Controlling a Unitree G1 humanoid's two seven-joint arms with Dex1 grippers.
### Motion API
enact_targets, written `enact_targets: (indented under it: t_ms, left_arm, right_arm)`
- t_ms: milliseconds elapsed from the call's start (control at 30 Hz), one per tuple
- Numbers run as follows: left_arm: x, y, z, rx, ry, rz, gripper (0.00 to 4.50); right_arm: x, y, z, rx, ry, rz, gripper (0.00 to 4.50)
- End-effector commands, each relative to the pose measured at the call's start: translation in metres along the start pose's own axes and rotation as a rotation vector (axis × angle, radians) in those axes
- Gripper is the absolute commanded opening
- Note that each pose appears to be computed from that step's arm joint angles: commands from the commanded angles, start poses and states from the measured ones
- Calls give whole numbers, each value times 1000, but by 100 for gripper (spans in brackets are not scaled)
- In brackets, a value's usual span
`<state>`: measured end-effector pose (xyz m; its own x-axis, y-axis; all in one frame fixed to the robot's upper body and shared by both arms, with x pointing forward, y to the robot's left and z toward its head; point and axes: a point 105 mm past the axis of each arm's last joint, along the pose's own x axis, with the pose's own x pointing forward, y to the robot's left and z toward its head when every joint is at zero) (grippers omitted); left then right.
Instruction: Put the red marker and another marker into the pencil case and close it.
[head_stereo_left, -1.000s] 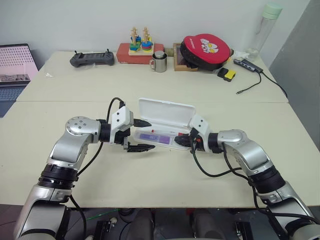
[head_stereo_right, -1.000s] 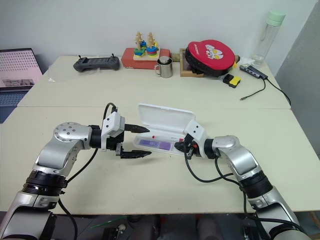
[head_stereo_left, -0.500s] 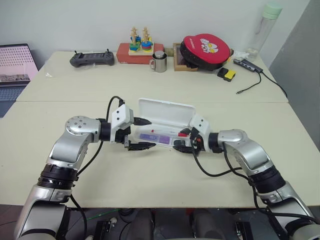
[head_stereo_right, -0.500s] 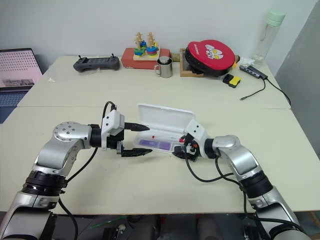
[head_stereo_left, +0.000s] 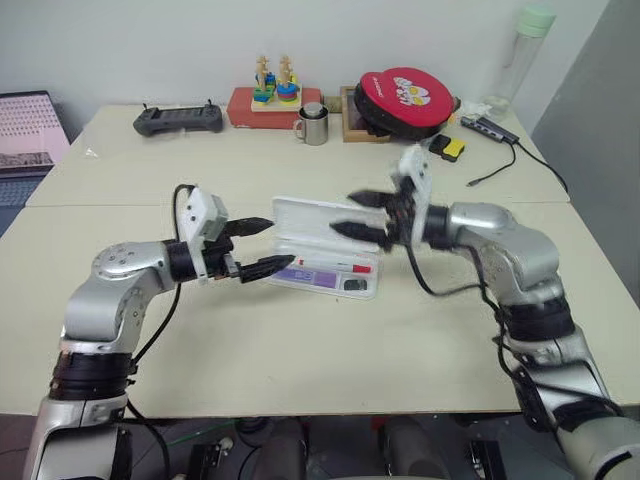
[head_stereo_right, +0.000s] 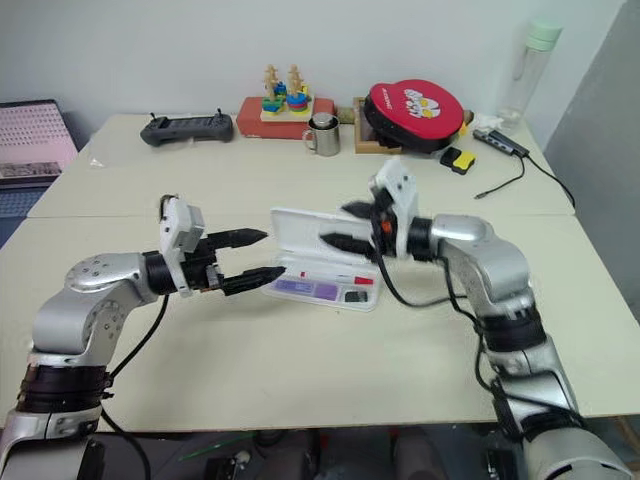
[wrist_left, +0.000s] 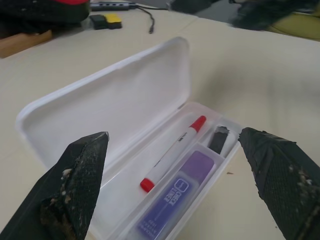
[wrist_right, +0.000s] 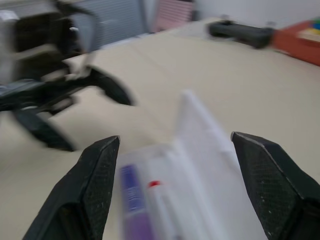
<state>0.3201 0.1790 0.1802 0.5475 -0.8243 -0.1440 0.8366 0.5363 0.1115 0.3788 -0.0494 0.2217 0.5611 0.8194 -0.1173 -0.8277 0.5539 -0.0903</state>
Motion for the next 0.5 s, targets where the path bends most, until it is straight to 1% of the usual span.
enact_targets:
  t_ms: [33, 167, 200, 300, 367, 400, 500]
  left_arm:
    - [-12, 1, 20, 37, -48, 34, 450]
    - [-16, 0, 18, 33, -39, 38, 450]
    - [-18, 1, 18, 33, -38, 46, 450]
    - [-22, 1, 21, 29, -47, 55, 450]
    - [-22, 0, 21, 30, -46, 52, 450]
    - [-23, 0, 21, 30, -45, 51, 450]
    - [-22, -2, 20, 30, -39, 40, 450]
  right_arm:
    - [11, -29, 0, -6, 28, -157, 271]
    - [16, -31, 0, -10, 25, -154, 187]
    - [18, -29, -3, -18, 41, -143, 155]
    - [21, -24, -13, -54, 97, -123, 82]
    - [22, -12, -15, -59, 109, -53, 22]
    - [22, -8, -16, -59, 111, -32, 4]
    - [18, 18, -23, -90, 146, 114, 2]
